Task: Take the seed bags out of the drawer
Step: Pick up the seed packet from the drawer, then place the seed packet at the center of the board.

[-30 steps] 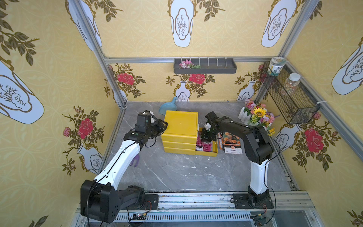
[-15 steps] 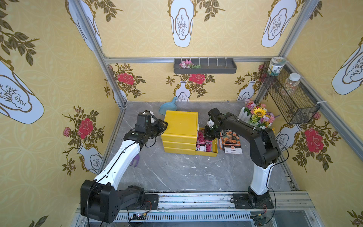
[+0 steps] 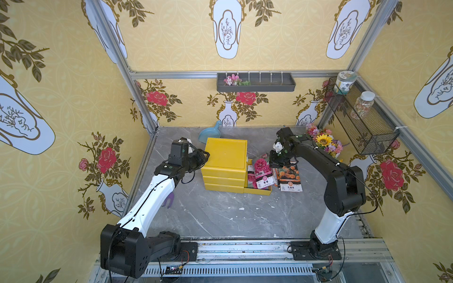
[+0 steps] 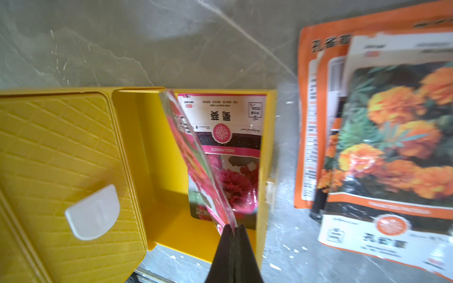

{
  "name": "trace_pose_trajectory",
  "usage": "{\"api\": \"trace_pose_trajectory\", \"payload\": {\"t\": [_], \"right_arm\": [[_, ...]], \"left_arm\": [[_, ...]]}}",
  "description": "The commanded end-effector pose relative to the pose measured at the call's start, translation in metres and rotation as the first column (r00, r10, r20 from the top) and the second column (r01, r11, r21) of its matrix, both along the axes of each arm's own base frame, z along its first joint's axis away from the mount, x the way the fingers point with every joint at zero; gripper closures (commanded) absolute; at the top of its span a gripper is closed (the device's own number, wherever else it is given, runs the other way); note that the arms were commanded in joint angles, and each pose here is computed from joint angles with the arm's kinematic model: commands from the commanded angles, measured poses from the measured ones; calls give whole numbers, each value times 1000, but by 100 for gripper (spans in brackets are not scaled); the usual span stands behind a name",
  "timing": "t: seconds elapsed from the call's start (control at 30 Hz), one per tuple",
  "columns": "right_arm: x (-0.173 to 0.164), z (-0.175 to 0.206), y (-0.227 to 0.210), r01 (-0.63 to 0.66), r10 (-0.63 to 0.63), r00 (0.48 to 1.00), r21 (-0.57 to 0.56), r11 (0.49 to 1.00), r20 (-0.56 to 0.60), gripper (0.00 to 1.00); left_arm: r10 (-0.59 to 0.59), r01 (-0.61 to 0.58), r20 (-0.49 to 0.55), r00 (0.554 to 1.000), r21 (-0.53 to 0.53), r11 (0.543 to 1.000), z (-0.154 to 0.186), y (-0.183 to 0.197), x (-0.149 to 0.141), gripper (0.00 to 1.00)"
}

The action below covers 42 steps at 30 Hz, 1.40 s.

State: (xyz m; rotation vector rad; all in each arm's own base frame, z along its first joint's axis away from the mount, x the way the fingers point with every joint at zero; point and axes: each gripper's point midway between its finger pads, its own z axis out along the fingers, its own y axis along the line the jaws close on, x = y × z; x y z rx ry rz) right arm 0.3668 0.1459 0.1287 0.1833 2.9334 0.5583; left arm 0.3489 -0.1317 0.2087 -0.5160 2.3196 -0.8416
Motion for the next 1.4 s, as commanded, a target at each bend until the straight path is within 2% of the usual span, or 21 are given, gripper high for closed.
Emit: {"api": "trace_pose_trajectory", "payload": {"t": [0.0, 0.33, 0.57, 0.93, 1.07, 1.23, 1.37], "right_arm": [[-2, 11, -16, -9, 9, 1000, -19, 1000, 15, 100], [0, 34, -87, 111, -110, 993, -14, 994, 52, 100], [-7, 28, -127, 156, -154, 987, -43, 987, 42, 100], [-13, 0, -126, 148, -148, 988, -4, 989, -31, 100], [-17, -15, -135, 140, -145, 987, -66, 988, -76, 100], [-18, -20, -158, 156, -175, 981, -201, 967, -82, 83], [-14, -14, -168, 176, -197, 979, -253, 951, -56, 68]], "left_arm": [[40, -22, -198, 979, 91, 996, -45, 16, -30, 54], [45, -30, -192, 980, 80, 996, -44, 16, -29, 54], [46, -33, -187, 981, 75, 997, -41, 15, -26, 54], [47, -36, -186, 981, 66, 997, -41, 14, -27, 54], [47, -35, -189, 981, 65, 997, -42, 14, -28, 54], [46, -34, -189, 981, 64, 997, -43, 14, -28, 54], [44, -33, -190, 981, 62, 998, -43, 13, -27, 54]]}}
